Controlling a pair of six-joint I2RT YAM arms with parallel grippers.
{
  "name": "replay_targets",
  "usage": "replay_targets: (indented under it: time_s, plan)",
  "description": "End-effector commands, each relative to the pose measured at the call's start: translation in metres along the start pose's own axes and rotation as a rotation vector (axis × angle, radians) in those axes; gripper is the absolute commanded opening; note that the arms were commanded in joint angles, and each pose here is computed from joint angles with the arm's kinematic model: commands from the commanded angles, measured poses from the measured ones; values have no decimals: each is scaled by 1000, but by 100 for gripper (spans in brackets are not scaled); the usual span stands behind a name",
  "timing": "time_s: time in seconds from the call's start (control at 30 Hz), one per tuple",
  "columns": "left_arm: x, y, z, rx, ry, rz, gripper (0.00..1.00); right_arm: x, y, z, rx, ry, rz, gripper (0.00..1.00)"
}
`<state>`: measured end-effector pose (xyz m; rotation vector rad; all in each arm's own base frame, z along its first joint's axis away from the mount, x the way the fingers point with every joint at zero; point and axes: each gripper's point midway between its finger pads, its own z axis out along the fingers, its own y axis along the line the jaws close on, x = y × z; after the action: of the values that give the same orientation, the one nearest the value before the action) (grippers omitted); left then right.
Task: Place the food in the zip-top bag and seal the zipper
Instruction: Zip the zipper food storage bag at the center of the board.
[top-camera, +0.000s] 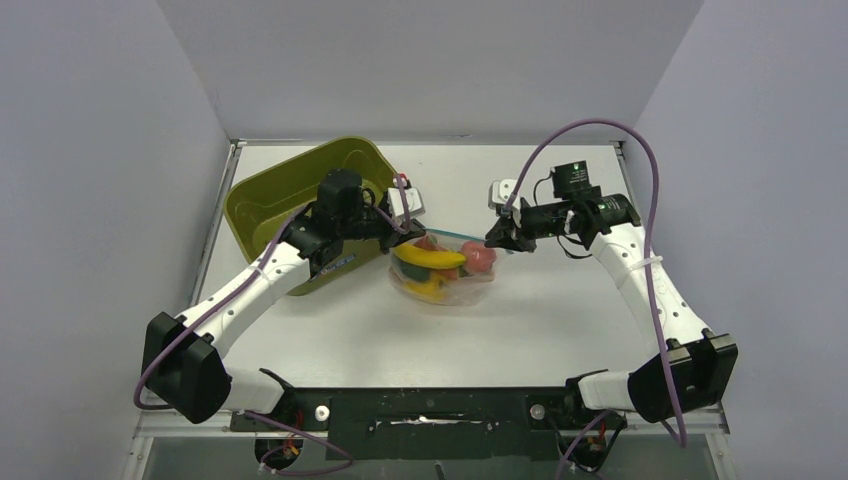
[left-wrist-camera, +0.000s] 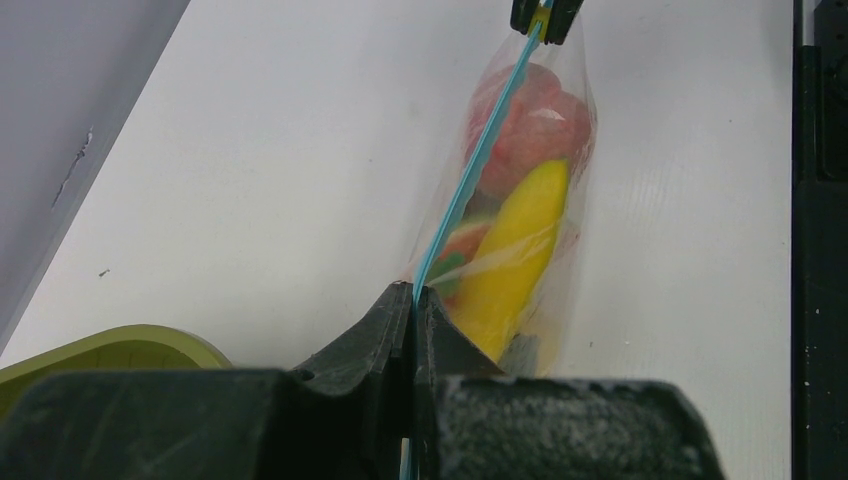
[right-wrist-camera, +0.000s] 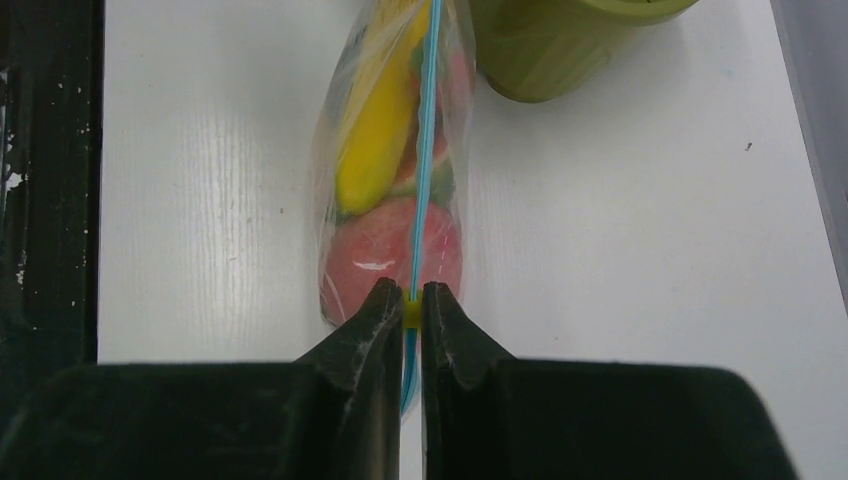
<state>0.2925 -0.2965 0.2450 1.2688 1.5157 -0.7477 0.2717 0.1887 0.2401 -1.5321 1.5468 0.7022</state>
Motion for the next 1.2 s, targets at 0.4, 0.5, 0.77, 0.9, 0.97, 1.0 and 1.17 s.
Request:
replay_targets:
  time_s: [0.4, 0.5, 0.77, 0.9, 0.97, 1.0, 1.17]
  plan:
    - [-21, 22, -32, -88, -68, 68, 0, 48, -2, -42, 128, 186, 73, 0]
    - [-19, 26, -33, -93, -64, 63, 0, 53, -9, -51, 173, 215, 109, 0]
    - [-25, 34, -33, -94, -83, 55, 0, 69, -16, -65, 249, 324, 229, 0]
    - [-22, 34, -32, -91, -75, 57, 0, 71, -12, -74, 282, 368, 282, 0]
    - [-28, 35, -30, -93, -98, 47, 0, 61, -11, -73, 274, 332, 315, 0]
    - [-34, 34, -30, -88, -121, 35, 0, 53, -11, -70, 264, 296, 344, 0]
    - [-58, 44, -28, -118, -183, -27, 17, -4, 10, -33, 124, 92, 610, 0]
